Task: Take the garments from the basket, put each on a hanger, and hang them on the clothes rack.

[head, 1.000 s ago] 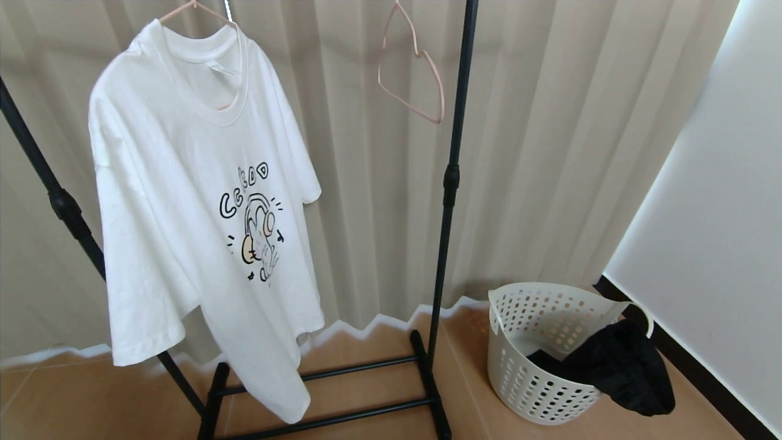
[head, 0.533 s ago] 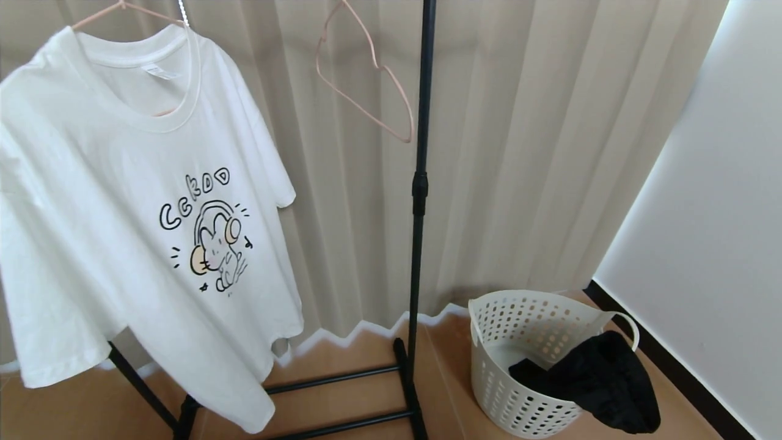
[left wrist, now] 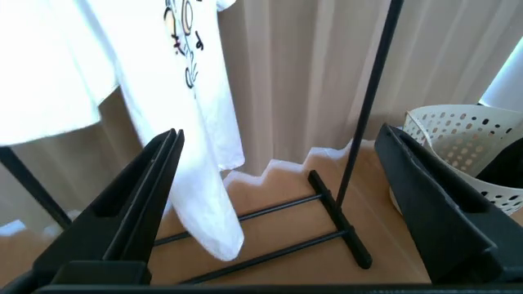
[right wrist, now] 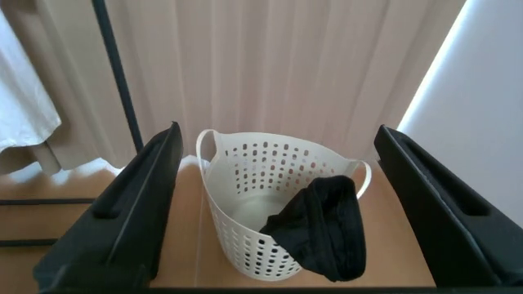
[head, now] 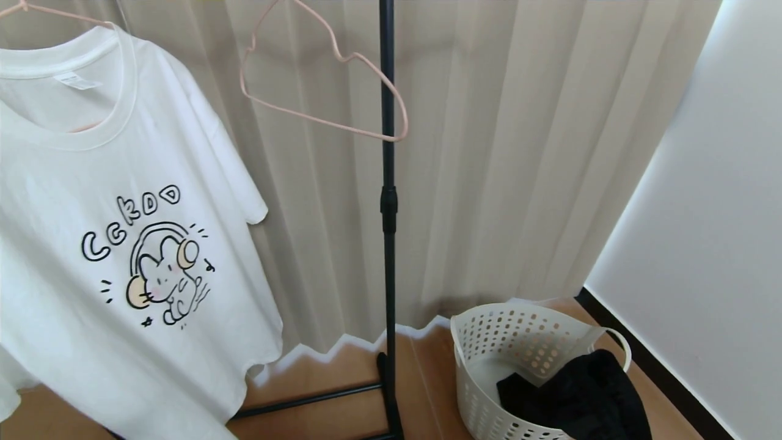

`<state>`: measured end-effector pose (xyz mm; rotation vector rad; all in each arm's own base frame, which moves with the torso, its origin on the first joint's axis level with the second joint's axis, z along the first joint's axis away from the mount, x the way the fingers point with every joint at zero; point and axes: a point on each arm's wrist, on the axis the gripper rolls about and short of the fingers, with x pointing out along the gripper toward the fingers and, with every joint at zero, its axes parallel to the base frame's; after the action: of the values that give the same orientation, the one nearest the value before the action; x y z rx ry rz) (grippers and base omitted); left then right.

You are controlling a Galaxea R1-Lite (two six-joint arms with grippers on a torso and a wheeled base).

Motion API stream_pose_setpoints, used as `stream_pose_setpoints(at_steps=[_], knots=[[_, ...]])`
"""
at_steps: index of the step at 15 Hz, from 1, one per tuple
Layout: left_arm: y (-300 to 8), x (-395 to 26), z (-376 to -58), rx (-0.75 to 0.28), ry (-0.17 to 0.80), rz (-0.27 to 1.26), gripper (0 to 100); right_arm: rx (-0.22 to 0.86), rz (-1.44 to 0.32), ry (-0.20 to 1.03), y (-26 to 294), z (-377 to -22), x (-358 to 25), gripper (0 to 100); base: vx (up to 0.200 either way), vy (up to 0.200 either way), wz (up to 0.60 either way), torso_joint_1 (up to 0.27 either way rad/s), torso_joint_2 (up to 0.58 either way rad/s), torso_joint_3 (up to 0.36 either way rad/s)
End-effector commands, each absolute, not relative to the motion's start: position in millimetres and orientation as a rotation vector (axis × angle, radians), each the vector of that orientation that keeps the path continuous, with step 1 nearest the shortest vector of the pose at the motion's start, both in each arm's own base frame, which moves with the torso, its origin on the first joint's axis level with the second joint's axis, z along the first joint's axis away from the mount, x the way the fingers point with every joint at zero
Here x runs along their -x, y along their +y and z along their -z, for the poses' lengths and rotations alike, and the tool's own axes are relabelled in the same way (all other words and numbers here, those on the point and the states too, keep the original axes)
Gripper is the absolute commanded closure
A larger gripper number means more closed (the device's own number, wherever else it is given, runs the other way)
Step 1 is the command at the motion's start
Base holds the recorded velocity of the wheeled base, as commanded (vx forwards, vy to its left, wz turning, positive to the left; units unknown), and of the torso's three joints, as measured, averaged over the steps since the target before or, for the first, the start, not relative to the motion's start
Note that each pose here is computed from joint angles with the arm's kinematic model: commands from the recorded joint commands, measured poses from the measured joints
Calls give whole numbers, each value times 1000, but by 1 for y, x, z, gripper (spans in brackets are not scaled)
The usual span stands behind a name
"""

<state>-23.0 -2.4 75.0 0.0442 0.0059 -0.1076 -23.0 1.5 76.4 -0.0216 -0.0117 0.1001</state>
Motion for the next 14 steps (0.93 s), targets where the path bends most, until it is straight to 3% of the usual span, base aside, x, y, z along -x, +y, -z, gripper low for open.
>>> stream_pose_setpoints(at_steps=[1, 6, 14], knots=[[-2, 23, -75, -44, 7, 109, 0, 22, -100, -12, 2, -77, 23, 0, 0, 0, -600, 2, -7, 2], [-2, 23, -75, -45, 7, 109, 0, 22, -100, -12, 2, -77, 23, 0, 0, 0, 0, 0, 0, 0], [-2, 23, -75, -44, 7, 108, 0, 22, -100, -12, 2, -77, 23, 0, 0, -200, 0, 1, 4, 3]])
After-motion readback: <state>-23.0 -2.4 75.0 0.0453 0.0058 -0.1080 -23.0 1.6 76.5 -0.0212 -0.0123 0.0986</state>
